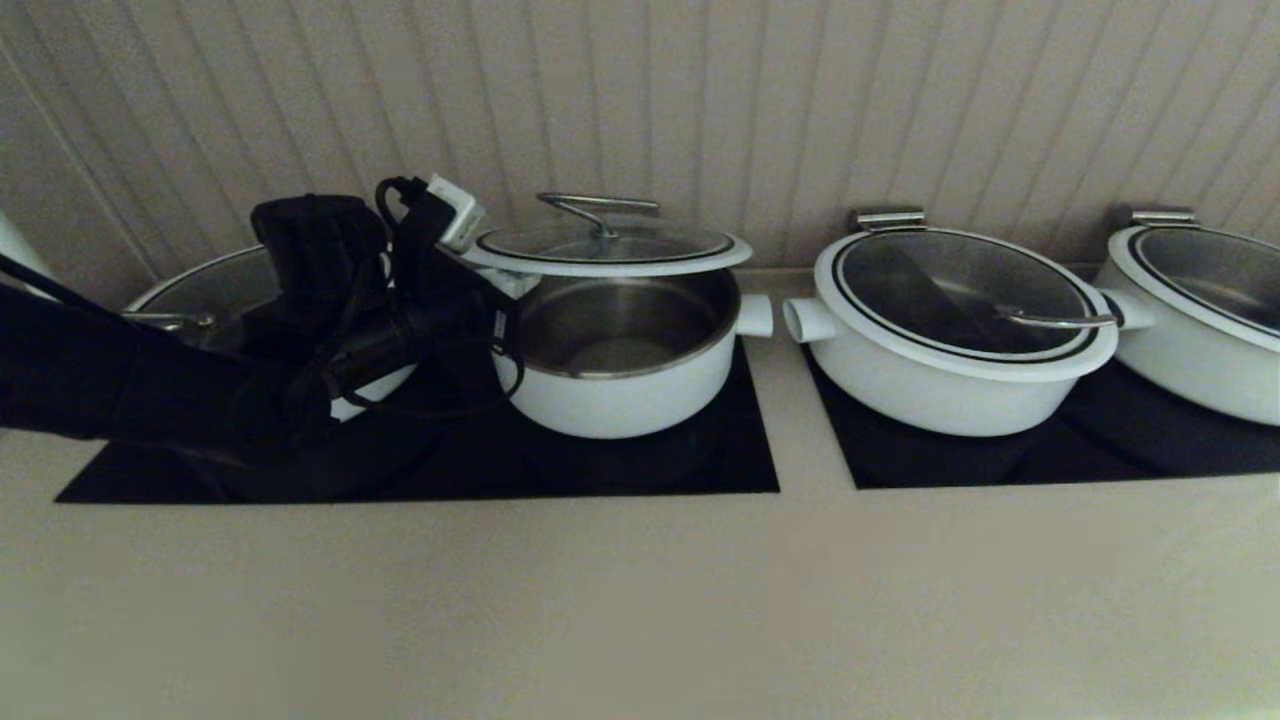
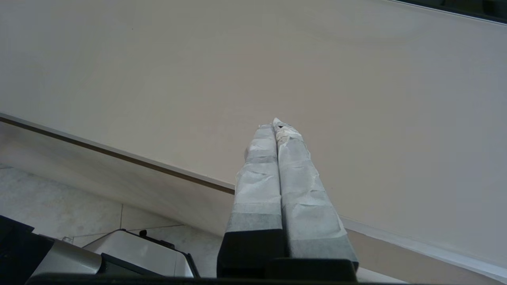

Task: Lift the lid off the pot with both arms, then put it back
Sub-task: Open the pot lid completely

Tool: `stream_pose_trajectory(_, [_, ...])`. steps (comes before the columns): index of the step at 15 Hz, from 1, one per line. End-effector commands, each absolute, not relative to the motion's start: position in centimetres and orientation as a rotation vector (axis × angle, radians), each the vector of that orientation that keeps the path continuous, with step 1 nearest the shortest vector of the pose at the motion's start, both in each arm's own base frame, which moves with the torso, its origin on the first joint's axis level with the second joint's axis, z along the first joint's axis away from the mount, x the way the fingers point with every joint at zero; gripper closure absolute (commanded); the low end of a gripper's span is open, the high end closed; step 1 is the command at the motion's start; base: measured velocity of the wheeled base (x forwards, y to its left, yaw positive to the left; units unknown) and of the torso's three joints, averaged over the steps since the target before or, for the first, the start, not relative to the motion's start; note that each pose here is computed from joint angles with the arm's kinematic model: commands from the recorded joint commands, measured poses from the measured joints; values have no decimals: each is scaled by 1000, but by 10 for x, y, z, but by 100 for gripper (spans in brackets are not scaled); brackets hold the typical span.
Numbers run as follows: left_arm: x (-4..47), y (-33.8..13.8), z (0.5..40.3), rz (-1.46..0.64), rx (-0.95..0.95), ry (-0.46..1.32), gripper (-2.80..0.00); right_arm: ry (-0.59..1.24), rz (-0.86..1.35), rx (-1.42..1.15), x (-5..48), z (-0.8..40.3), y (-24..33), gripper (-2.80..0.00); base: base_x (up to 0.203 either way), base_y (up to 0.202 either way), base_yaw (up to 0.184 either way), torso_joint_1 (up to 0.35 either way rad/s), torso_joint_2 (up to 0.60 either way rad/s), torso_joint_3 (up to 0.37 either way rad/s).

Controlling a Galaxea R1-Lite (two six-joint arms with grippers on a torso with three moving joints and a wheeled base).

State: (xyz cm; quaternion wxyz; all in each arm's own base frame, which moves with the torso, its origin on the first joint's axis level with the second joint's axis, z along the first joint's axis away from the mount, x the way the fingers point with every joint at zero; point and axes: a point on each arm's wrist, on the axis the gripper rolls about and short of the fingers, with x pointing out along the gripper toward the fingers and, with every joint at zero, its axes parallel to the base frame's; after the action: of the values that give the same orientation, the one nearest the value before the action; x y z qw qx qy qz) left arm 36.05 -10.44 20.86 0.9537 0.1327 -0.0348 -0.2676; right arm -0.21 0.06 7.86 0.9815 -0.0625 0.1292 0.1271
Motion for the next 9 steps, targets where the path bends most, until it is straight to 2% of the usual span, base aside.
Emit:
stream_pose_trajectory(1, [362, -105, 208, -544, 271, -74, 0, 272, 192, -118, -1, 79, 1, 0, 0, 0, 0, 0, 0, 0])
stream_pose_trajectory(6, [360, -104, 212, -543, 268, -84, 0, 271, 70, -100, -2, 79, 1, 0, 0, 0, 0, 0, 0, 0])
stream_pose_trajectory(9, [358, -104, 216, -541, 268, -97, 0, 135, 43, -100, -13, 77, 1, 0, 0, 0, 0, 0, 0, 0])
